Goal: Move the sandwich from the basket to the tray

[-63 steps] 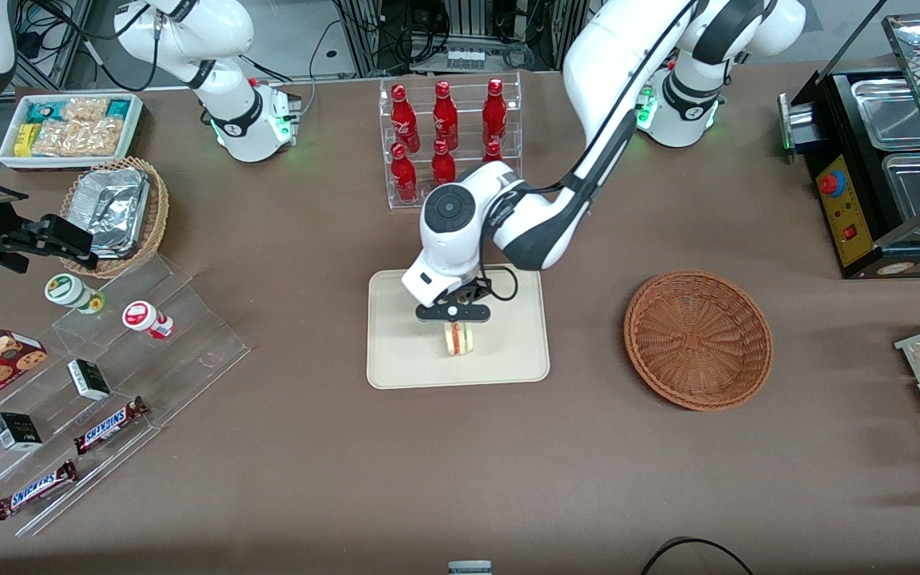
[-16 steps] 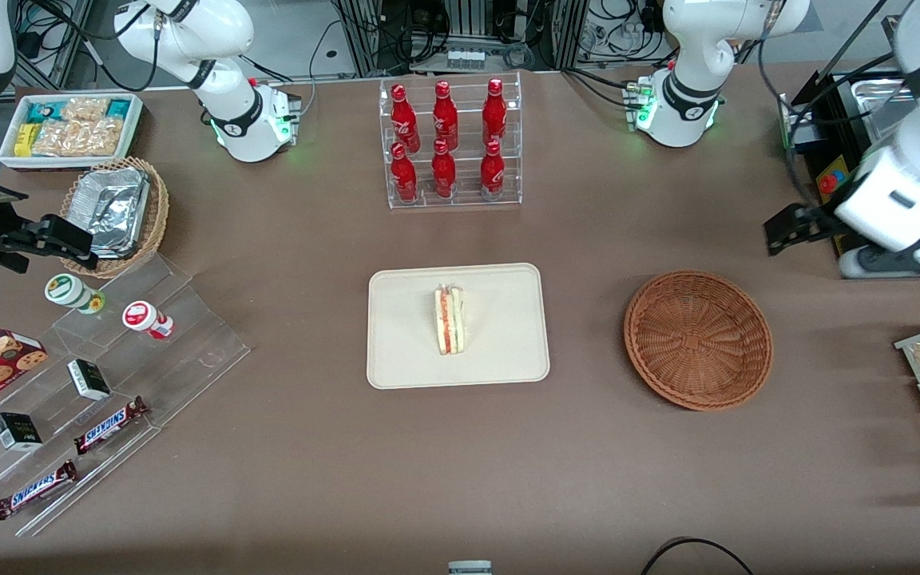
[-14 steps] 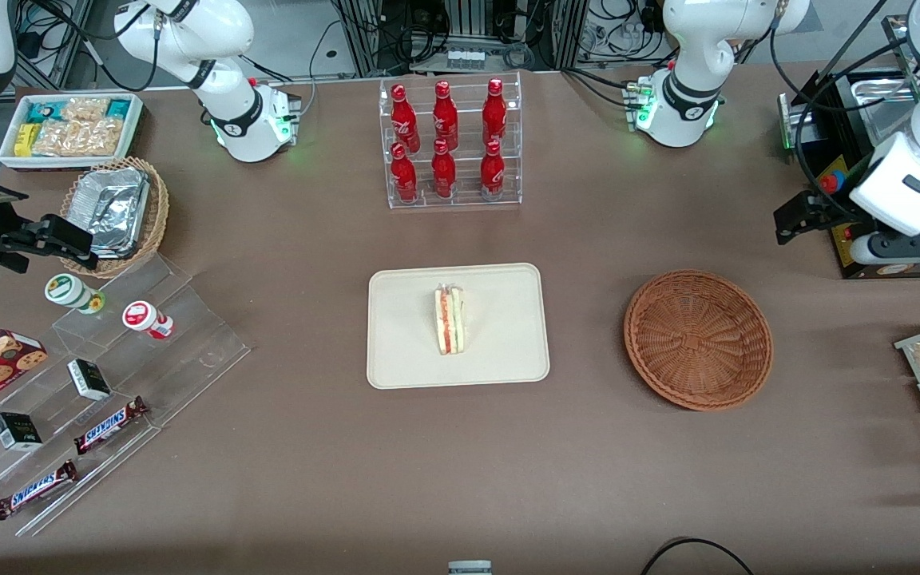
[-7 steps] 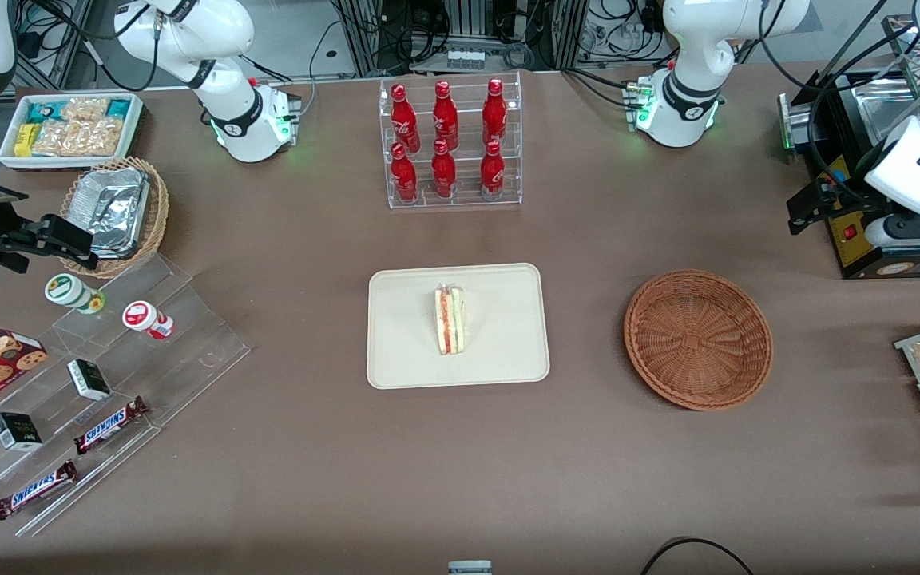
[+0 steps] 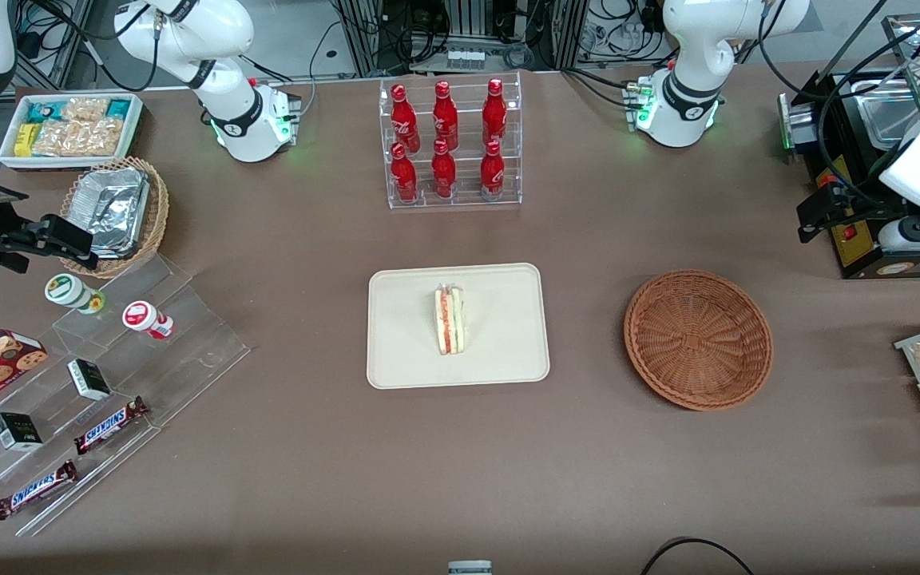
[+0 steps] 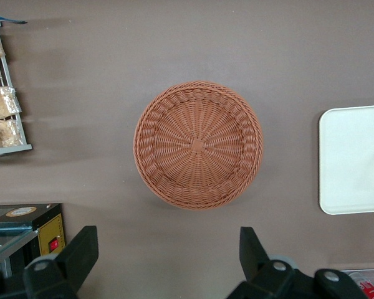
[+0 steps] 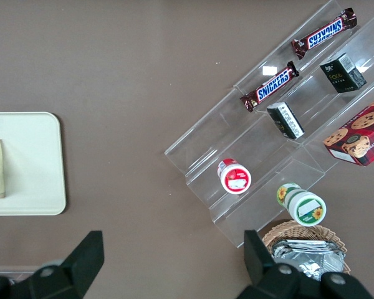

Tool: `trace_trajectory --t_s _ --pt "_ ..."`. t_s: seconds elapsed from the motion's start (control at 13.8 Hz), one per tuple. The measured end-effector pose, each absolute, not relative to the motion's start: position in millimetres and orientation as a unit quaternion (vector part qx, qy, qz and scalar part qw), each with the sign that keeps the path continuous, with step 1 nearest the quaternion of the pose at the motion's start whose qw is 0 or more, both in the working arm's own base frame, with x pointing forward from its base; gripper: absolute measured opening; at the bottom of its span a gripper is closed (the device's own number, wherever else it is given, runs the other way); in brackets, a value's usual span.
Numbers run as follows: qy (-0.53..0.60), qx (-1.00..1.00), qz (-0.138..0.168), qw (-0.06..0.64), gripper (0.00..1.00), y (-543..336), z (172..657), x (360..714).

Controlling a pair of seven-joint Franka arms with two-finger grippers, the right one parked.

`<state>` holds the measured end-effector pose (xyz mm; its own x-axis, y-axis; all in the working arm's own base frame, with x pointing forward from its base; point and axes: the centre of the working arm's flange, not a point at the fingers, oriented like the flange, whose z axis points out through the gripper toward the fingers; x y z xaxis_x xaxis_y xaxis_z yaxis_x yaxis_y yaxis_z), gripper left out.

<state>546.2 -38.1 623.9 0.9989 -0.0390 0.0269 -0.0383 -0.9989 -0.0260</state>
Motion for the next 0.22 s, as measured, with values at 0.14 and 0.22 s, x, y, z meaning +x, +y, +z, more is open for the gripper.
trace_trajectory --t_s 0.14,0.22 --pt "0.019 -1.0 -0.013 0.013 1.0 -37.7 624.9 546.1" --pt "0.019 -1.0 -0.014 0.013 1.0 -37.5 625.7 546.2"
